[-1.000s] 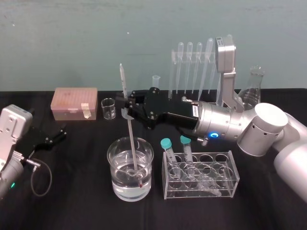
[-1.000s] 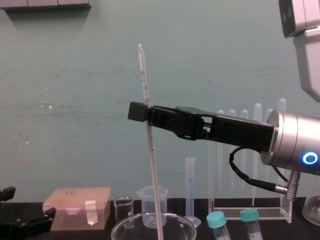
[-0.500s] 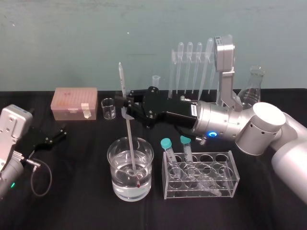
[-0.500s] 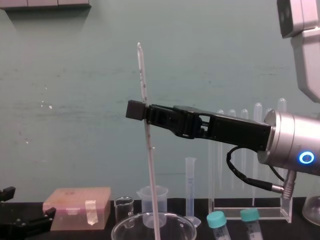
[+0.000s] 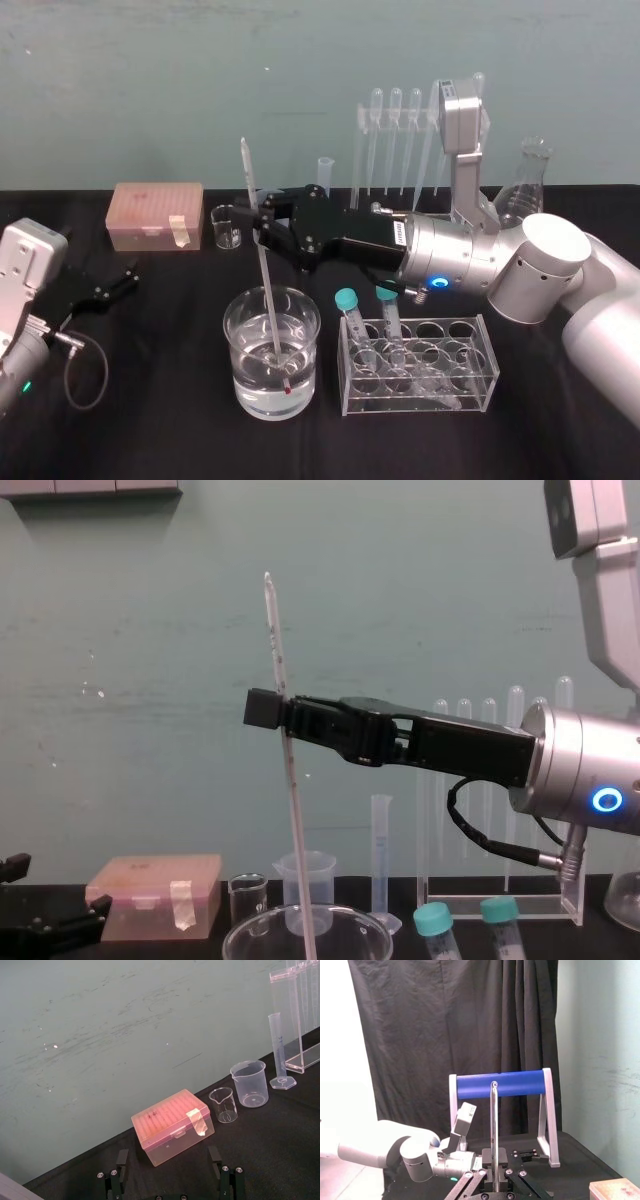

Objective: Hold the thermometer with one hand and immerse one end into the beaker, then reinsert it into the test tube rack.

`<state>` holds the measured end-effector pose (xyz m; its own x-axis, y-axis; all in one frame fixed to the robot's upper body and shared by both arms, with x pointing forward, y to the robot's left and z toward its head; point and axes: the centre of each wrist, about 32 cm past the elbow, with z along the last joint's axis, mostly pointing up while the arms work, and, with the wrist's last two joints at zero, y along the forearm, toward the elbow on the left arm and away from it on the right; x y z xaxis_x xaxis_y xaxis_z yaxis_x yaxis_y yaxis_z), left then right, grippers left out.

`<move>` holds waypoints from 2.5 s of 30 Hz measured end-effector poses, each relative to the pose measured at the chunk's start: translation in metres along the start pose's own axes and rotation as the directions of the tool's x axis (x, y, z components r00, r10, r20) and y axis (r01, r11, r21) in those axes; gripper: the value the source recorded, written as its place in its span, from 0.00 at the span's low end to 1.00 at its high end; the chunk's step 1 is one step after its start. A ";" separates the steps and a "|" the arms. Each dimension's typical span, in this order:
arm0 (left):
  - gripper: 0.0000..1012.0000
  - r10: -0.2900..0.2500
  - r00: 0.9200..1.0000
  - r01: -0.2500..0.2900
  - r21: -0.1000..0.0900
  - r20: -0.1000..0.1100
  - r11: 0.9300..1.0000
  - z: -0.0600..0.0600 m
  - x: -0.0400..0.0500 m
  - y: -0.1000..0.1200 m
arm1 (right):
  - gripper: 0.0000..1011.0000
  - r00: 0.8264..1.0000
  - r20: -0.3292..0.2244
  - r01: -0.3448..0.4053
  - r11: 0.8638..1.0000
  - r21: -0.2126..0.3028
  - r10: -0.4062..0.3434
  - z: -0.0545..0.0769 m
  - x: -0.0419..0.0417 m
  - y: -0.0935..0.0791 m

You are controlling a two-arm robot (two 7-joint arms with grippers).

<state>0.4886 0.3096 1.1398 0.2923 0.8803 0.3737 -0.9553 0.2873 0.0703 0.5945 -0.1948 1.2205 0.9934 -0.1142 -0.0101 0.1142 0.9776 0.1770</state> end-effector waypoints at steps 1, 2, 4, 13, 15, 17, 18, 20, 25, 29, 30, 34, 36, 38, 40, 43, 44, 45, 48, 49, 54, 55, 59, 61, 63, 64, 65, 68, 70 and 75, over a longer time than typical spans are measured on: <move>1.00 0.000 1.000 0.000 0.000 0.000 1.000 0.000 0.0000 0.000 | 0.06 1.000 0.001 0.000 1.000 -0.001 0.000 0.000 0.0000 0.000; 1.00 0.000 1.000 0.000 0.000 0.000 1.000 0.000 0.0000 0.000 | 0.06 1.000 0.001 0.000 1.000 -0.001 0.000 0.000 0.0000 0.000; 1.00 0.000 1.000 0.000 0.000 0.000 1.000 0.000 0.0000 0.000 | 0.06 1.000 0.003 -0.001 1.000 -0.001 0.001 0.000 0.0001 0.000; 1.00 0.000 1.000 0.000 0.000 0.000 1.000 0.000 0.0000 0.000 | 0.06 1.000 0.009 -0.004 1.000 -0.006 0.004 0.001 0.0013 0.000; 1.00 0.000 1.000 0.000 0.000 0.000 1.000 0.000 0.0000 0.000 | 0.06 1.000 0.009 -0.005 1.000 -0.007 0.005 0.001 0.0013 0.000; 1.00 0.000 1.000 0.000 0.000 0.000 1.000 0.000 0.0000 0.000 | 0.06 1.000 0.010 -0.006 1.000 -0.007 0.006 0.001 0.0013 0.000; 1.00 0.000 1.000 0.000 0.000 0.000 1.000 0.000 0.0000 0.000 | 0.06 1.000 0.010 -0.006 1.000 -0.007 0.006 0.001 0.0013 0.000; 1.00 0.000 1.000 0.000 0.000 0.000 1.000 0.000 0.0000 0.000 | 0.06 1.000 0.010 -0.007 1.000 -0.008 0.007 0.001 0.0012 0.000; 1.00 0.000 1.000 0.000 0.000 0.000 1.000 0.000 0.0000 0.000 | 0.06 1.000 0.010 -0.010 1.000 -0.008 0.010 0.001 0.0008 0.000; 1.00 0.000 1.000 0.000 0.000 0.000 1.000 0.000 0.0000 0.000 | 0.06 1.000 0.009 -0.012 1.000 -0.008 0.012 0.001 0.0002 0.000; 1.00 0.000 1.000 0.000 0.000 0.000 1.000 0.000 0.0000 0.000 | 0.06 1.000 0.009 -0.012 1.000 -0.008 0.012 0.001 0.0000 0.001; 1.00 0.000 1.000 0.000 0.000 0.000 1.000 0.000 0.0000 0.000 | 0.06 1.000 0.009 -0.015 1.000 -0.008 0.015 0.002 -0.0007 0.001; 1.00 0.000 1.000 0.000 0.000 0.000 1.000 0.000 0.0000 0.000 | 0.06 1.000 0.009 -0.014 1.000 -0.008 0.014 0.002 -0.0008 0.001; 1.00 0.000 1.000 0.000 0.000 0.000 1.000 0.000 0.0000 0.000 | 0.06 1.000 0.010 -0.014 1.000 -0.008 0.014 0.002 -0.0011 0.001; 1.00 0.000 1.000 0.000 0.000 0.000 1.000 0.000 0.0000 0.000 | 0.06 1.000 0.010 -0.014 1.000 -0.008 0.014 0.002 -0.0015 0.001; 1.00 0.000 1.000 0.000 0.000 0.000 1.000 0.000 0.0000 0.000 | 0.06 1.000 0.010 -0.014 1.000 -0.008 0.014 0.002 -0.0016 0.001; 1.00 0.000 1.000 0.000 0.000 0.000 1.000 0.000 0.0000 0.000 | 0.06 1.000 0.010 -0.014 1.000 -0.008 0.014 0.002 -0.0017 0.001; 1.00 0.000 1.000 0.000 0.000 0.000 1.000 0.000 0.0000 0.000 | 0.06 1.000 0.010 -0.014 1.000 -0.008 0.014 0.002 -0.0019 0.001; 1.00 0.000 1.000 0.000 0.000 0.000 1.000 0.000 0.0000 0.000 | 0.06 1.000 0.009 -0.014 1.000 -0.009 0.014 0.002 -0.0024 0.001; 1.00 0.000 1.000 0.000 0.000 0.000 1.000 0.000 0.0000 0.000 | 0.06 1.000 0.009 -0.014 1.000 -0.009 0.014 0.002 -0.0024 0.001; 1.00 0.000 1.000 0.000 0.000 0.000 1.000 0.000 0.0000 0.000 | 0.06 1.000 0.007 -0.012 1.000 -0.011 0.012 0.001 -0.0029 0.000; 1.00 0.000 1.000 0.000 0.000 0.000 1.000 0.000 0.0000 0.000 | 0.06 1.000 0.007 -0.012 1.000 -0.011 0.012 0.001 -0.0029 0.000; 1.00 0.000 1.000 0.000 0.000 0.000 1.000 0.000 0.0000 0.000 | 0.06 1.000 0.007 -0.011 1.000 -0.012 0.011 0.001 -0.0031 0.000; 1.00 0.000 1.000 0.000 0.000 0.000 1.000 0.000 0.0000 0.000 | 0.06 1.000 0.007 -0.011 1.000 -0.013 0.011 0.001 -0.0031 0.000; 1.00 0.000 1.000 0.000 0.000 0.000 1.000 0.000 0.0000 0.000 | 0.06 1.000 0.007 -0.011 1.000 -0.014 0.011 0.001 -0.0031 0.000; 1.00 0.000 1.000 0.000 0.000 0.000 1.000 0.000 0.0000 0.000 | 0.06 1.000 0.007 -0.011 1.000 -0.014 0.011 0.001 -0.0031 0.000; 1.00 0.000 1.000 0.000 0.000 0.000 1.000 0.000 0.0000 0.000 | 0.06 1.000 0.007 -0.011 1.000 -0.015 0.011 0.001 -0.0031 0.000; 1.00 0.000 1.000 0.000 0.000 0.000 1.000 0.000 0.0000 0.000 | 0.06 1.000 0.007 -0.012 1.000 -0.016 0.012 0.001 -0.0030 0.000; 1.00 0.000 1.000 0.000 0.000 0.000 1.000 0.000 0.0000 0.000 | 0.06 1.000 0.006 -0.011 1.000 -0.017 0.011 0.000 -0.0025 0.000; 1.00 0.000 1.000 0.000 0.000 0.000 1.000 0.000 0.0000 0.000 | 0.06 1.000 0.005 -0.012 1.000 -0.018 0.012 0.000 -0.0023 0.000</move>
<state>0.4886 0.3096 1.1398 0.2923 0.8803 0.3737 -0.9552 0.2873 0.0703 0.5922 -0.1942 1.2206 0.9947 -0.1032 -0.0027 0.1023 0.9819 0.1595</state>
